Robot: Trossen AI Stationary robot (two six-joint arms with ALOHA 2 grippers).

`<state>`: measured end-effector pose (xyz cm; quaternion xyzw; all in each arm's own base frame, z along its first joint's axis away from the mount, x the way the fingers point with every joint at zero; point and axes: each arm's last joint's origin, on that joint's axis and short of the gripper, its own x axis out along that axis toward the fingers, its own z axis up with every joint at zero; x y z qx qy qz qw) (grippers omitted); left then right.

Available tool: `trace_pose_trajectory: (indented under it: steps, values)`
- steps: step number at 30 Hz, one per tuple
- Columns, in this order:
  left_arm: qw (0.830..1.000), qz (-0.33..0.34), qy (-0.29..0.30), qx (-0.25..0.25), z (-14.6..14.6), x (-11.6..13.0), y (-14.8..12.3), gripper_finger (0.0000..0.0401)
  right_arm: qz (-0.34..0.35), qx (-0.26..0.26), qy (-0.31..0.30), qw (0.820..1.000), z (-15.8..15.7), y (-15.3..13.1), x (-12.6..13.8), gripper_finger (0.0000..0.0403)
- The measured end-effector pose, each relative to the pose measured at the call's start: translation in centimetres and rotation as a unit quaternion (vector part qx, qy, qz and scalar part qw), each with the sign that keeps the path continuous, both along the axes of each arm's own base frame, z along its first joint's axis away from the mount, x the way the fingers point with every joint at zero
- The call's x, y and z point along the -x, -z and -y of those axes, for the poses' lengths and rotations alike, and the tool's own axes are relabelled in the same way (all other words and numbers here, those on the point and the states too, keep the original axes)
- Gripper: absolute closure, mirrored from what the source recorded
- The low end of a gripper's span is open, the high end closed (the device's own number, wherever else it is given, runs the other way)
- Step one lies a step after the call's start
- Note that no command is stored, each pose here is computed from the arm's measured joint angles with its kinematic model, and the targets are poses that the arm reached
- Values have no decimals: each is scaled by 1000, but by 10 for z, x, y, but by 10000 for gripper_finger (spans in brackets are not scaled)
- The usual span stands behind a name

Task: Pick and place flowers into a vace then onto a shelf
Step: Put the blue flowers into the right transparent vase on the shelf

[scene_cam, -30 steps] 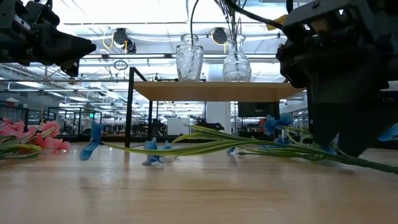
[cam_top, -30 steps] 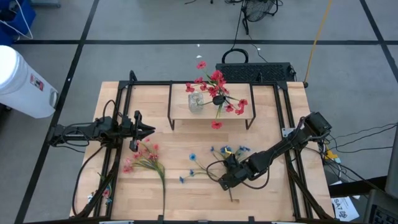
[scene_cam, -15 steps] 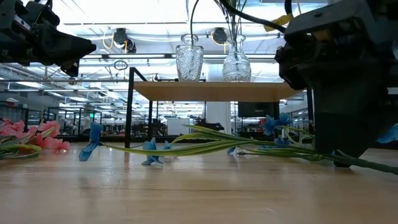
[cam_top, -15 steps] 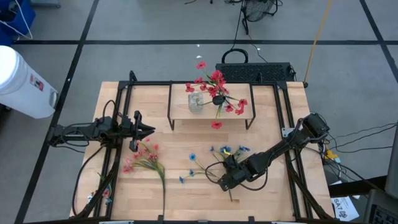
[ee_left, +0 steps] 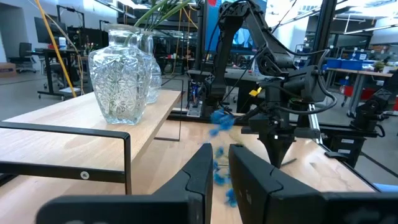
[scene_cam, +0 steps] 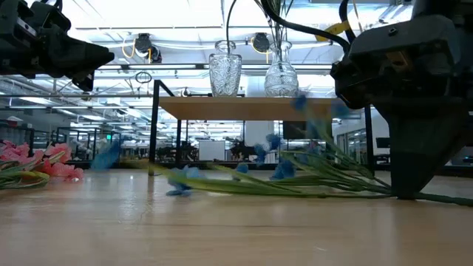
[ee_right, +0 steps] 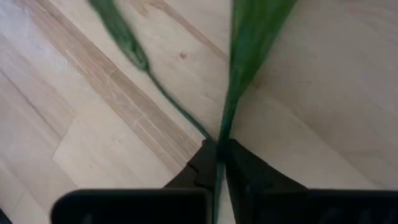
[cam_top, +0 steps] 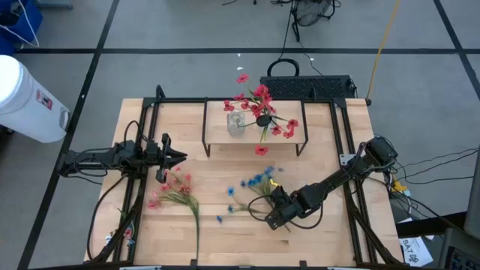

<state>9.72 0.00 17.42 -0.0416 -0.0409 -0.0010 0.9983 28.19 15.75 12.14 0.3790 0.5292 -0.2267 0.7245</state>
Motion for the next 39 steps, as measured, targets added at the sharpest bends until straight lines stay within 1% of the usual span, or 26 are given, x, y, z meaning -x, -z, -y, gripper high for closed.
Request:
trace_pose_trajectory:
  steps: [3, 6, 10, 14, 18, 20, 25, 27, 31, 36, 39]
  values:
    - [1000, 0, 0, 0, 0, 0, 0, 343, 2, 2, 1, 1000, 0, 0, 0, 393]
    - [1000, 0, 0, 0, 0, 0, 0, 343, 14, 15, -5, 1000, 0, -2, -1, 399]
    - [1000, 0, 0, 0, 0, 0, 0, 343, 55, 46, -9, 997, -3, -11, 2, 400]
    - [1000, 0, 0, 0, 0, 0, 0, 343, 114, 84, 2, 990, -2, -27, 1, 402]
    - [1000, 0, 0, 0, 0, 0, 0, 343, 158, 113, -11, 981, -5, -39, 1, 402]
    - [1000, 0, 0, 0, 0, 0, 0, 343, 185, 132, -22, 974, -7, -46, 1, 402]
    - [1000, 0, 0, 0, 0, 0, 0, 343, 219, 174, -19, 960, -7, -57, 3, 402]
    - [1000, 0, 0, 0, 0, 0, 0, 343, 239, 196, -14, 951, -9, -64, 7, 402]
    - [1000, 0, 0, 0, 0, 0, 0, 343, 282, 263, -36, 922, -19, -78, 15, 403]
    - [1000, 0, 0, 0, 0, 0, 0, 343, 339, 339, -59, 876, -30, -103, 25, 403]
    - [1000, 0, 0, 0, 0, 0, 0, 343, 369, 369, -66, 850, -31, -122, 29, 403]
